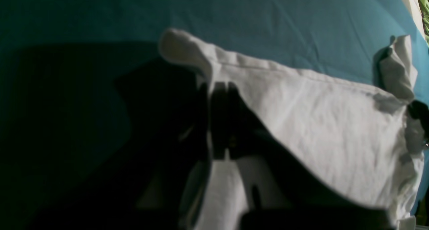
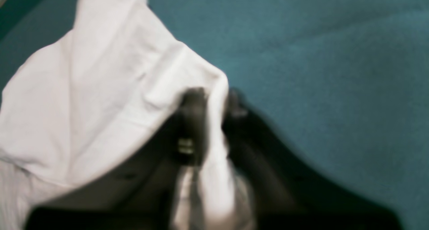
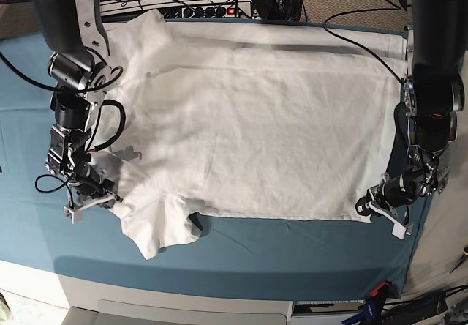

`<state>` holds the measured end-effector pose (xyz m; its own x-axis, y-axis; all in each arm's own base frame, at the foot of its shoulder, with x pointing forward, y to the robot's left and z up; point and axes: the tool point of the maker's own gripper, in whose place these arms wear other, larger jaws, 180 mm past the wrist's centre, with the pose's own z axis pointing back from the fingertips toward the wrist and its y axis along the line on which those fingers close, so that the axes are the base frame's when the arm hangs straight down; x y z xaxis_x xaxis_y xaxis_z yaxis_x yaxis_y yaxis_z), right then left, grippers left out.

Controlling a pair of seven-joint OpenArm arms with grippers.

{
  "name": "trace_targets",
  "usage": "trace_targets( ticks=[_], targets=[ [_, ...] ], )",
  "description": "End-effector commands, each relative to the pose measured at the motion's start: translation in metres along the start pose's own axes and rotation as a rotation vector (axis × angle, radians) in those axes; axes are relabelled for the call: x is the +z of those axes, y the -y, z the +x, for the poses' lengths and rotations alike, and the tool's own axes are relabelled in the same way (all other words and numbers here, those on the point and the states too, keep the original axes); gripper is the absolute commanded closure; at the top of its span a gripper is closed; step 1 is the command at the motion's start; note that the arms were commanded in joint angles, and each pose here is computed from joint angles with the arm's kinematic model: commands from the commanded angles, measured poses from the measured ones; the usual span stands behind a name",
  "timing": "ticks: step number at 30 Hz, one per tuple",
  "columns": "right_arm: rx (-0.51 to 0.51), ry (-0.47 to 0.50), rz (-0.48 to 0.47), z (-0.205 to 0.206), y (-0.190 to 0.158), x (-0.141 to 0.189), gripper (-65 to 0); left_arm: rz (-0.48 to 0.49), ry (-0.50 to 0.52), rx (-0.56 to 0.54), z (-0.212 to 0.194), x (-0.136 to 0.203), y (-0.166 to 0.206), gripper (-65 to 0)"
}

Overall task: Fold the T-shirt properly
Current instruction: 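Lift the hem with both grippers and fold it over toward the collar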

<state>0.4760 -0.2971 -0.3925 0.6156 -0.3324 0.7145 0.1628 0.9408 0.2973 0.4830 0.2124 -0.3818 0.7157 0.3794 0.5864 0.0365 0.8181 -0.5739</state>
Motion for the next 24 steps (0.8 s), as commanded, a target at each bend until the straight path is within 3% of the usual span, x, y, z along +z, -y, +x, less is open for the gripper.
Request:
trace_targets(
  ticks=[1, 4, 11, 17, 24],
  targets=[
    [0.016, -0.019, -0.007, 0.006, 0.0, 0.001, 0.0, -0.035, 0.07, -0.026, 0.033, 0.005, 0.013, 0.0],
    [0.028, 0.013, 0.017, 0.012, -0.004, 0.001, 0.0, -0.035, 0.07, -0.026, 0.033, 0.006, 0.013, 0.0],
    [0.145, 0.059, 0.219, 0.023, -0.035, 0.014, 0.0, -0.072, 0.105, -0.043, 0.049, 0.021, 0.011, 0.0],
    [0.128, 0.115, 0.235, 0.035, -0.033, 0.032, 0.0, -0.131, 0.078, -0.013, 0.051, 0.044, 0.005, 0.0],
    [0.126, 0.137, 0.303, 0.035, -0.043, 0.066, 0.0, -0.22, 0.059, 0.101, 0.057, 0.071, 0.003, 0.0]
  ],
)
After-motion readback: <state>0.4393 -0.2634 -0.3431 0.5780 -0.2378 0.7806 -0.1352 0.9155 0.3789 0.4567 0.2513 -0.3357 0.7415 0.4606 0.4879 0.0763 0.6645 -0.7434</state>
